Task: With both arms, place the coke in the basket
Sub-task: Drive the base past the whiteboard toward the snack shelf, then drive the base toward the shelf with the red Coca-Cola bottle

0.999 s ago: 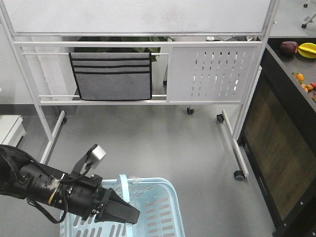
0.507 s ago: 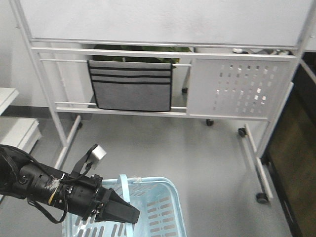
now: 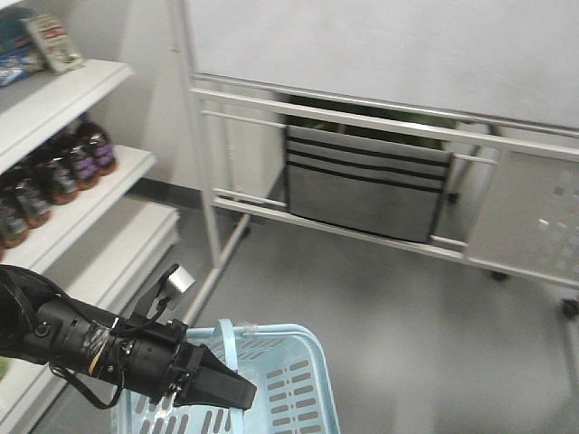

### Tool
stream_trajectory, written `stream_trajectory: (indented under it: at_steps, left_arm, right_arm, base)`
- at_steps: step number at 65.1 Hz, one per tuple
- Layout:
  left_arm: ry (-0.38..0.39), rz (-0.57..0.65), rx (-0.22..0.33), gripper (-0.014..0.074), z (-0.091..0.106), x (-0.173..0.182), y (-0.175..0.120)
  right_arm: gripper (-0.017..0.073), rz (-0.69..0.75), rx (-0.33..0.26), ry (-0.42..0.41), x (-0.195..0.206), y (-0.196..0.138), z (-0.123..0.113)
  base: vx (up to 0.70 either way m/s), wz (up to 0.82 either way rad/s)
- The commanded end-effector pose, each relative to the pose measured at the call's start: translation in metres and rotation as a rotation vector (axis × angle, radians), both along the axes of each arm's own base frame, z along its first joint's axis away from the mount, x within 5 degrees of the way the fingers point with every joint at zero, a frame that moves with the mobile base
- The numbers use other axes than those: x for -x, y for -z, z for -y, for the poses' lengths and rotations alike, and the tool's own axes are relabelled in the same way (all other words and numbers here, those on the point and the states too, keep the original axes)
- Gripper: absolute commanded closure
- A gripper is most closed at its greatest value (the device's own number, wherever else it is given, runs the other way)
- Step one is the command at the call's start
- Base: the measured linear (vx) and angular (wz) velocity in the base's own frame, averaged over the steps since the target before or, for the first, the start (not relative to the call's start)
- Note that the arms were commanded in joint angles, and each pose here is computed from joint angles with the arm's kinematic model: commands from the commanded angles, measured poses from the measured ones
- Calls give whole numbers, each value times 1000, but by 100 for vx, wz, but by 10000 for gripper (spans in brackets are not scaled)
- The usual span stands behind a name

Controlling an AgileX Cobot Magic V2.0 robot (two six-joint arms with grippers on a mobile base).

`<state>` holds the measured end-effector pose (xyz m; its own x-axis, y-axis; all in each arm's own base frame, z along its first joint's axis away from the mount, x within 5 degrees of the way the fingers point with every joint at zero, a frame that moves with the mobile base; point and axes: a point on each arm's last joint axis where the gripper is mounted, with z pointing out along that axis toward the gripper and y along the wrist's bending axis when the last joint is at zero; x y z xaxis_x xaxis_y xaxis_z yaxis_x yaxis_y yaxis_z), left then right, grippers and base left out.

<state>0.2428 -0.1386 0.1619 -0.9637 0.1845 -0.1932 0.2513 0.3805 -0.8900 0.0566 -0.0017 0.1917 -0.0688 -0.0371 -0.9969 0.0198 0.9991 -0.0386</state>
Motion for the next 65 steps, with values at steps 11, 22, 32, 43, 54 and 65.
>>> stream_trajectory:
  at_steps: [11,22,32,43,54,65]
  left_arm:
    - [89,-7,213,600,6,9,-33]
    - [89,-7,213,600,6,9,-33]
    - [89,-7,213,600,6,9,-33]
    - [89,-7,213,600,6,9,-33]
    - [89,-7,213,600,6,9,-33]
    - [89,-7,213,600,6,9,-33]
  right_arm:
    - [568,82,12,-7,1,-4,-1]
    - [568,82,12,-7,1,-4,-1]
    - [568,82,12,-7,1,-4,-1]
    - [568,82,12,-7,1,-4,-1]
    - [568,82,12,-7,1,-4,-1]
    - [568,82,12,-7,1,-4,-1]
  base:
    - [19,65]
    - [17,65]
    - [16,64]
    - [16,66]
    - [15,58]
    - [13,51]
